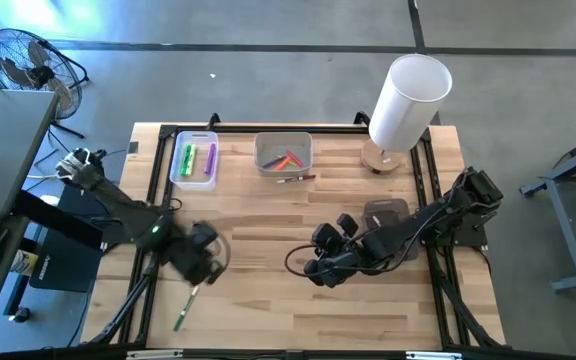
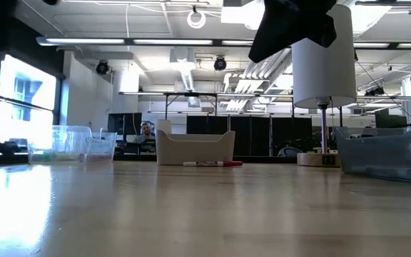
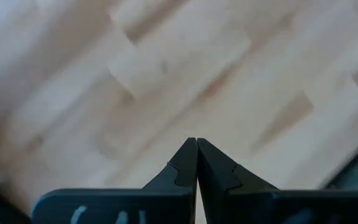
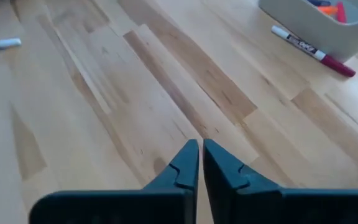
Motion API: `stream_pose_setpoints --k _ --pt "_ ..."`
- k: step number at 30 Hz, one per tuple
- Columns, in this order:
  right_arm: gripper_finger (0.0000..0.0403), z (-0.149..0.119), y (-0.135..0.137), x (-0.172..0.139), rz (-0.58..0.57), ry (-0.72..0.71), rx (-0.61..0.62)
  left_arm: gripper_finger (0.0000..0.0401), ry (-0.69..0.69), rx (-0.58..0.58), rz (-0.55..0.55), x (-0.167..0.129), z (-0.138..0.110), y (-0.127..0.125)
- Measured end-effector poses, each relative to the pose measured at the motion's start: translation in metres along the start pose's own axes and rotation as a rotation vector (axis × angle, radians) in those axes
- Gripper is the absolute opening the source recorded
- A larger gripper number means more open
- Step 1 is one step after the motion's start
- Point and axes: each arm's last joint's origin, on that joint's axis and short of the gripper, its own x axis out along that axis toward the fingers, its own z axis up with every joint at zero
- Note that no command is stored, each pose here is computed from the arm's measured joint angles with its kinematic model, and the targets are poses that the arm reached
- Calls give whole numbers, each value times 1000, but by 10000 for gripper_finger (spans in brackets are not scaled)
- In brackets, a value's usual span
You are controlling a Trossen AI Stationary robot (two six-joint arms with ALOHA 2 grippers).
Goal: Pick & Place Markers
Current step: Put the green marker into the black bin
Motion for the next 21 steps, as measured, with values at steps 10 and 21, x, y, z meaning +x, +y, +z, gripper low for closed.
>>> stream_pose_setpoints --k 10,21 --pt "2 -1 0 0 18 29 -54 91 66 -110 53 8 -62 -9" --pt "1 0 1 0 25 24 -48 183 232 -128 273 53 -98 -21"
